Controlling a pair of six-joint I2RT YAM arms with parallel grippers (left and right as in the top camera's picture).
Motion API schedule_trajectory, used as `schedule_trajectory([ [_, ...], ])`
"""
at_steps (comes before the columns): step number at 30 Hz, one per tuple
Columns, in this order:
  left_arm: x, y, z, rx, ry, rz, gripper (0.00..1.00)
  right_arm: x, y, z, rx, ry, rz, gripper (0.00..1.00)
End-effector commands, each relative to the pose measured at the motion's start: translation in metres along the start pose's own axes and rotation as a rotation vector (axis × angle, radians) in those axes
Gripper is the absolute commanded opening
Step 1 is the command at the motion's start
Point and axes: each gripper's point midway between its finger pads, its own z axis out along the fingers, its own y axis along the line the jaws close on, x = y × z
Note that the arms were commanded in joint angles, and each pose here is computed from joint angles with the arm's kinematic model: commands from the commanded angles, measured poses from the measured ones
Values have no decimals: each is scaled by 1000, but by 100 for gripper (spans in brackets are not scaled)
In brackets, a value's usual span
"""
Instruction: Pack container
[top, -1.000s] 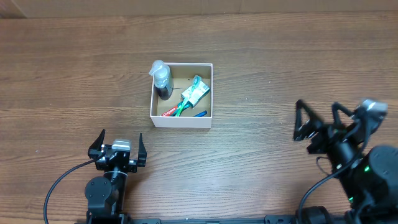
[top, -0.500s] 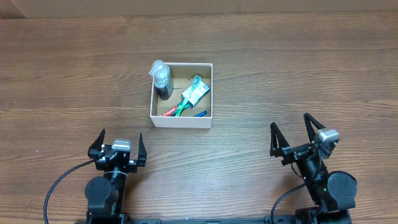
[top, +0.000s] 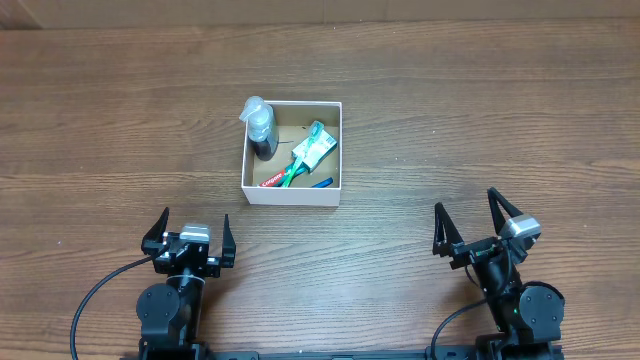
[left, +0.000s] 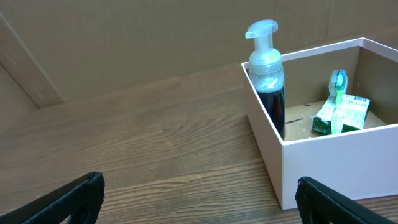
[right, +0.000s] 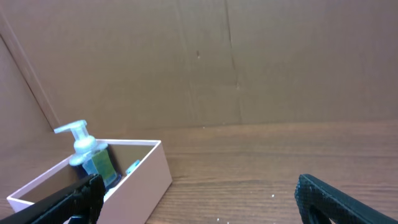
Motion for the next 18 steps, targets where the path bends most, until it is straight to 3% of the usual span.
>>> schedule_trajectory([
  [1, 1, 3, 0, -16, 0, 7, 100, 10, -6, -2, 21, 7, -6, 100],
  [18, 1, 3, 0, -16, 0, 7, 100, 29, -10, -6, 40, 80, -50, 100],
])
